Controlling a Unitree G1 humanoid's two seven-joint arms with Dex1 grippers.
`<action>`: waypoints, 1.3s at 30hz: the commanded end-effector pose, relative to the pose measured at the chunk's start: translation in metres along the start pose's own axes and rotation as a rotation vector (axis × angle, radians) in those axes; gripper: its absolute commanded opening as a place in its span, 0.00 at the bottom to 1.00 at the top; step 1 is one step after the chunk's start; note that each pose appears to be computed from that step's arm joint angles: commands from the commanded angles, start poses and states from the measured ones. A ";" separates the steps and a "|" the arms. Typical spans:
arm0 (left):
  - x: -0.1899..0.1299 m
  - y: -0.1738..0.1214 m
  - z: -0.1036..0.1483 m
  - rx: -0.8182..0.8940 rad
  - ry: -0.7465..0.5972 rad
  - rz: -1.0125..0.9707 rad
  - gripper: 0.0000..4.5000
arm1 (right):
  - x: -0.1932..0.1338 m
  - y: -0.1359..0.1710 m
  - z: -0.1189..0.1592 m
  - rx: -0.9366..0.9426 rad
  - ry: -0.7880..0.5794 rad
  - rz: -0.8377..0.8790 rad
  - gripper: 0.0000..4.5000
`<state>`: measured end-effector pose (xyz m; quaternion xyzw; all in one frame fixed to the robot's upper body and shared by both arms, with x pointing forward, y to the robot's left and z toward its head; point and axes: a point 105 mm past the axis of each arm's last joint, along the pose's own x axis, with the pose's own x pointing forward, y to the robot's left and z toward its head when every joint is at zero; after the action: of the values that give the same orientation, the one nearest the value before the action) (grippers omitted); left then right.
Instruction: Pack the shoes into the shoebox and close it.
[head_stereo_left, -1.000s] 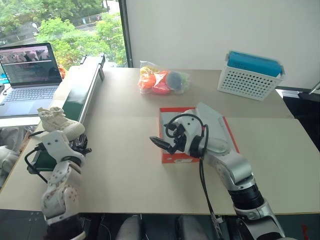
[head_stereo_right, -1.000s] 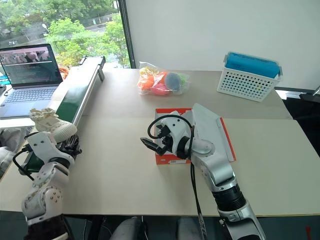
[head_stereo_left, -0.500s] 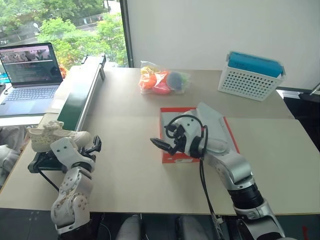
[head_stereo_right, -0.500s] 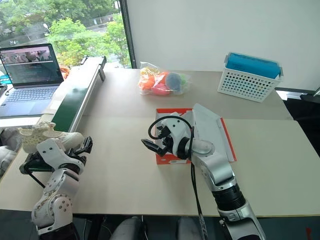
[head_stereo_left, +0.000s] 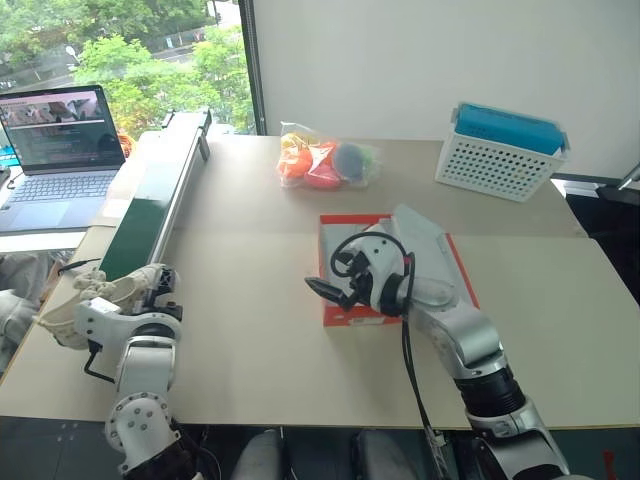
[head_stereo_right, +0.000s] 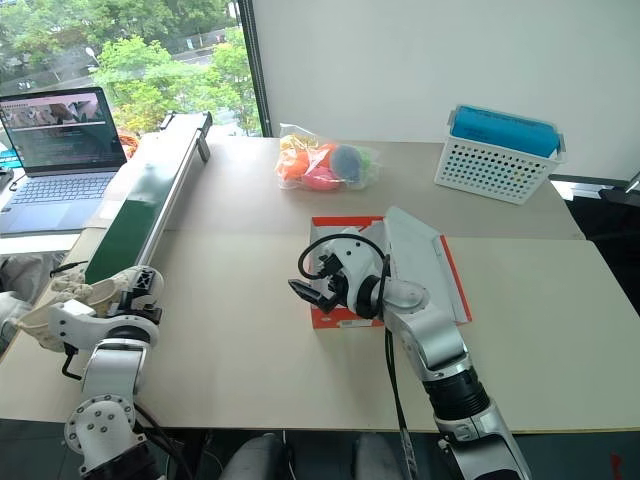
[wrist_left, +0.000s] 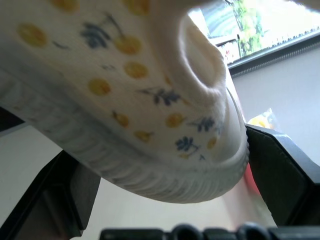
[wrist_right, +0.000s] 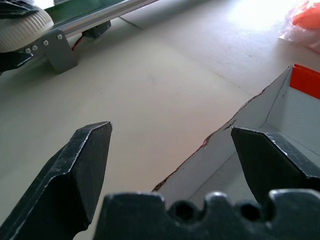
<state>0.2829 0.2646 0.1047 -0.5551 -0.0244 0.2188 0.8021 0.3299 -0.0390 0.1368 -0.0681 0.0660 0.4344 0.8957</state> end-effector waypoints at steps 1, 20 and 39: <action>-0.003 -0.005 -0.018 -0.178 0.026 0.006 0.99 | -0.002 -0.002 0.013 -0.036 -0.048 -0.008 1.00; -0.020 -0.091 -0.050 0.598 0.134 -0.485 0.38 | -0.001 -0.010 0.028 0.034 -0.108 -0.036 1.00; -0.130 -0.151 -0.069 0.013 1.131 -1.324 0.38 | -0.040 -0.014 0.110 0.597 -0.075 0.563 1.00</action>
<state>0.2431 0.1102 0.2255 -0.4317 0.0805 -0.5589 0.7034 0.3371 -0.0631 0.2291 0.2368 0.1878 0.5775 0.7584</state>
